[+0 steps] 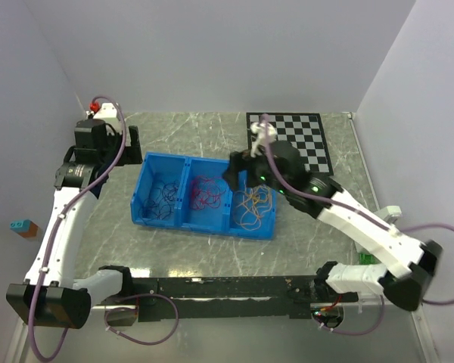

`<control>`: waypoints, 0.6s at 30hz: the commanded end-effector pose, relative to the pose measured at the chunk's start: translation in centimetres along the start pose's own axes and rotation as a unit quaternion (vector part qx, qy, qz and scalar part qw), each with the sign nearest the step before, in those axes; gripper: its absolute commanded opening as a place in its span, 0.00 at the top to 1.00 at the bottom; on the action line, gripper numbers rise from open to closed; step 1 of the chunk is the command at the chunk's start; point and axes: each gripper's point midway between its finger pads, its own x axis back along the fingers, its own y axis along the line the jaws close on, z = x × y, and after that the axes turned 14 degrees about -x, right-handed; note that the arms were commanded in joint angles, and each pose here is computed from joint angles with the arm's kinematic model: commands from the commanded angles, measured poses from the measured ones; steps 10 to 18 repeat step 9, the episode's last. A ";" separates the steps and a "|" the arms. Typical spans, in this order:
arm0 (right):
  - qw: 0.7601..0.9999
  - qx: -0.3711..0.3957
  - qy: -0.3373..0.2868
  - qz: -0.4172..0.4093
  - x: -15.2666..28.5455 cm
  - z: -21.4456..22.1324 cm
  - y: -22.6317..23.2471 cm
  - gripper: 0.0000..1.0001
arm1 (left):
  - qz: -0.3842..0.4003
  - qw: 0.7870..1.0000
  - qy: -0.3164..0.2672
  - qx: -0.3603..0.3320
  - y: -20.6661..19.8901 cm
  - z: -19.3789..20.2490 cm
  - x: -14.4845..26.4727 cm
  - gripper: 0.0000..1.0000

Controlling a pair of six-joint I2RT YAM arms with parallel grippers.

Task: Untangle the cables

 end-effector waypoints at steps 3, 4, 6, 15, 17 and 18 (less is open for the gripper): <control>0.995 -0.059 0.001 0.085 4.2 3.3 -6.9 0.00 | -0.006 1.000 -0.030 0.002 0.3 -1.0 -0.1 0.03; 0.994 -0.064 -0.002 0.091 4.7 3.7 -7.5 0.00 | -0.009 0.999 -0.031 0.003 0.4 -1.0 -0.2 0.03; 0.993 -0.070 -0.012 0.094 5.7 3.9 -8.2 0.00 | -0.011 1.000 -0.025 0.001 0.4 -0.6 -0.6 0.03; 0.991 -0.076 -0.021 0.105 6.6 4.1 -9.1 0.00 | -0.018 1.000 -0.020 0.009 0.6 -0.3 -1.0 0.03; 0.991 -0.076 -0.021 0.105 6.6 4.1 -9.1 0.00 | -0.018 1.000 -0.020 0.009 0.6 -0.3 -1.0 0.03; 0.991 -0.076 -0.021 0.105 6.6 4.1 -9.1 0.00 | -0.018 1.000 -0.020 0.009 0.6 -0.3 -1.0 0.03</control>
